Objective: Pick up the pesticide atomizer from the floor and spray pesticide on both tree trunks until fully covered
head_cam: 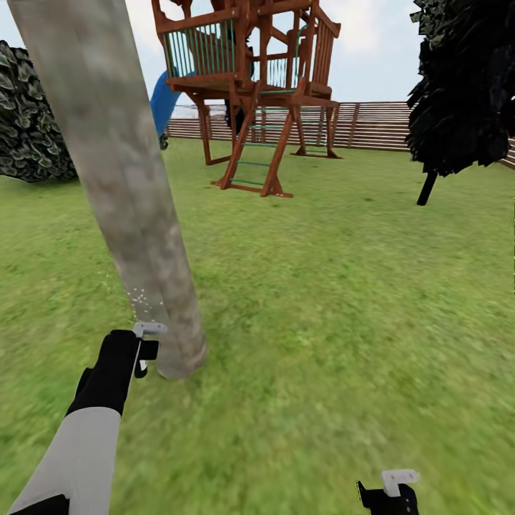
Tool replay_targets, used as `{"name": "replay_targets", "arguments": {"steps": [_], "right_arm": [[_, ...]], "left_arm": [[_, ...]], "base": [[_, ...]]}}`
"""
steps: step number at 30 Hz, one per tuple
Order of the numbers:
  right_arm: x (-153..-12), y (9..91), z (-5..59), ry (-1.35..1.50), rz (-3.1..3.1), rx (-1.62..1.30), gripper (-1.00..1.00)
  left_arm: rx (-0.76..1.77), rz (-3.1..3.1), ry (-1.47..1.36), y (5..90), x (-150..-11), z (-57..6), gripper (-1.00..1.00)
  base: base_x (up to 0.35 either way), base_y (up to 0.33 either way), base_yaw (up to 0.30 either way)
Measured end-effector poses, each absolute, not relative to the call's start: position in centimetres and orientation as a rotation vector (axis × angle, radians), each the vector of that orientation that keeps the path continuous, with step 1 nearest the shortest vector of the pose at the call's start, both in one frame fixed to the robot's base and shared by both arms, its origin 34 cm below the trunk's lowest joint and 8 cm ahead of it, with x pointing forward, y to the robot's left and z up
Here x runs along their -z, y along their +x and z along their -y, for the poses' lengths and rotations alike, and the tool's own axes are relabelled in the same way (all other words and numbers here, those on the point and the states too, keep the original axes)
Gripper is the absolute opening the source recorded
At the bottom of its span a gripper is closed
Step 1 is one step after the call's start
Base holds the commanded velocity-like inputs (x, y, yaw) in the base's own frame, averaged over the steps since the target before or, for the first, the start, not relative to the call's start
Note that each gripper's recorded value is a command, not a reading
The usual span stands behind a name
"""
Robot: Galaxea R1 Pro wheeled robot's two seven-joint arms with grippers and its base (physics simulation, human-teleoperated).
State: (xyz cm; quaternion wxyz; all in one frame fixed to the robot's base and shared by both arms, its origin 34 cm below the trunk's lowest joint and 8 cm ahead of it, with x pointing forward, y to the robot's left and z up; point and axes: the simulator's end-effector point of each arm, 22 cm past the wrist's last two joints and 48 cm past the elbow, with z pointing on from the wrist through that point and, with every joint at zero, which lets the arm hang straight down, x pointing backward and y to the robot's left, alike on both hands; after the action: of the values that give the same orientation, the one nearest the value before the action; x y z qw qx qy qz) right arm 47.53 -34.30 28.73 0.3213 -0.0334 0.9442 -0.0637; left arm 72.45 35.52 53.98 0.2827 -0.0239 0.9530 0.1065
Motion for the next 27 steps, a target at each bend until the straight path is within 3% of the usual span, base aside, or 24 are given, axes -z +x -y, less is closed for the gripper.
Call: {"name": "replay_targets", "arguments": {"steps": [5, 16, 23, 27], "right_arm": [[-28.7, 47.5, 34.3, -0.088, -2.48, 0.167, 1.0], [-28.7, 47.5, 34.3, -0.088, -2.48, 0.167, 1.0], [-28.8, 47.5, 34.3, -0.088, -2.48, 0.167, 1.0], [-28.8, 47.5, 34.3, -0.088, -2.479, 0.167, 1.0]], "left_arm": [[-0.288, -2.55, -0.067, 72.5, -54.1, -35.7, -1.0], [-0.289, -2.569, -0.063, 71.6, -53.0, -35.7, -1.0], [-0.294, -2.619, -0.079, 69.4, -50.7, -36.4, -1.0], [-0.299, -2.621, -0.081, 69.3, -50.6, -36.7, -1.0]], "base": [[-0.03, -0.274, 0.066], [0.0, -0.274, 0.233], [0.203, -0.208, 0.022], [0.222, -0.186, 0.235]]}}
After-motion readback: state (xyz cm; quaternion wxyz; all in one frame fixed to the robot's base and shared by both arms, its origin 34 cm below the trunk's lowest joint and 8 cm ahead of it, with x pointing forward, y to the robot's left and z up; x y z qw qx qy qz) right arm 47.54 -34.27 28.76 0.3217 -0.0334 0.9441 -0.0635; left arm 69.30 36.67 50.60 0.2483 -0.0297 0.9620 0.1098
